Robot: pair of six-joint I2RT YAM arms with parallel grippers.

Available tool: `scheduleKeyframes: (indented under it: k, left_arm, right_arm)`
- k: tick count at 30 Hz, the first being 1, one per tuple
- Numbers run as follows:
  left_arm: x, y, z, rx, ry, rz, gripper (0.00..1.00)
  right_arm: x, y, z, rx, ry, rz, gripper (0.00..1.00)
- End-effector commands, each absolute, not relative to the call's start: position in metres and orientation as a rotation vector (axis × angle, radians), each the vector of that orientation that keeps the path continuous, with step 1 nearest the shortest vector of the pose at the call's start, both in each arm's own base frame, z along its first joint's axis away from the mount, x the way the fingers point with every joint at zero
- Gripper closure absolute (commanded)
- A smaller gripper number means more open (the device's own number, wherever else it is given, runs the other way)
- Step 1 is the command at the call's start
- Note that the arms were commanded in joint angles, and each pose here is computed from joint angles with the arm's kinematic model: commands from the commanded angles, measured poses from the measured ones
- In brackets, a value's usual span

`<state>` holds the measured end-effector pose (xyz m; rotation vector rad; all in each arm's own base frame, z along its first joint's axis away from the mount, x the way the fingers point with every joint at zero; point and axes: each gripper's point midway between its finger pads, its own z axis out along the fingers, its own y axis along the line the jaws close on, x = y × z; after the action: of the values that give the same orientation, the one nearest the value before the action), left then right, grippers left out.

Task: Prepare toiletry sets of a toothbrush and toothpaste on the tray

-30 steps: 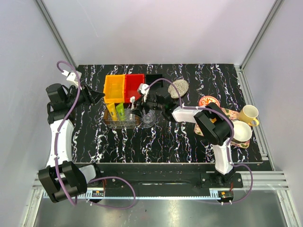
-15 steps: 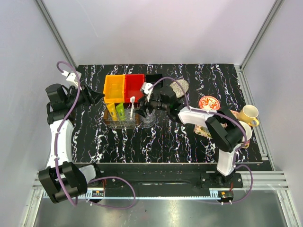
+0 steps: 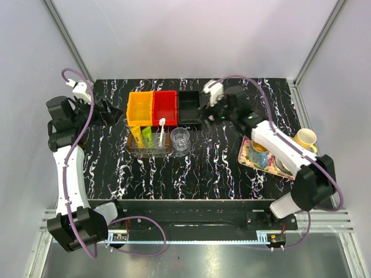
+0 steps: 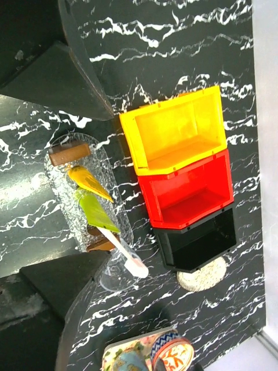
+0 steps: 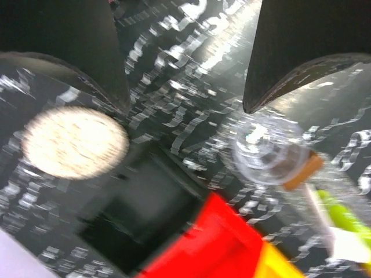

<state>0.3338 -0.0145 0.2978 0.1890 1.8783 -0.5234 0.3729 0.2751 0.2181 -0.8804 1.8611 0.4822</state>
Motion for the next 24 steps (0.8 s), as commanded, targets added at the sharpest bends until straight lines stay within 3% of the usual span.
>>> scheduleKeyframes:
  k: [1, 2, 10, 18, 24]
  left_arm:
    - [0.336, 0.002, 0.337, 0.117, 1.796, -0.402, 0.01]
    - [0.337, 0.002, 0.339, 0.098, 1.792, -0.409, 0.01]
    - [0.341, 0.014, 0.349, -0.015, 1.821, -0.38, 0.01]
    - [0.332, 0.024, 0.366, 0.0, 1.752, -0.248, 0.01]
    - [0.327, 0.014, 0.354, 0.005, 1.742, -0.302, 0.01]
  right_arm:
    - [0.389, 0.175, 0.288, -0.66, 1.879, 0.25, 0.09]
    - [0.393, 0.158, 0.298, -0.603, 1.869, 0.206, 0.01]
    - [0.37, 0.049, 0.362, -0.158, 1.769, -0.164, 0.0]
    - [0.351, 0.024, 0.398, -0.002, 1.677, -0.219, 0.0]
    - [0.357, 0.026, 0.412, 0.089, 1.647, -0.158, 0.0]
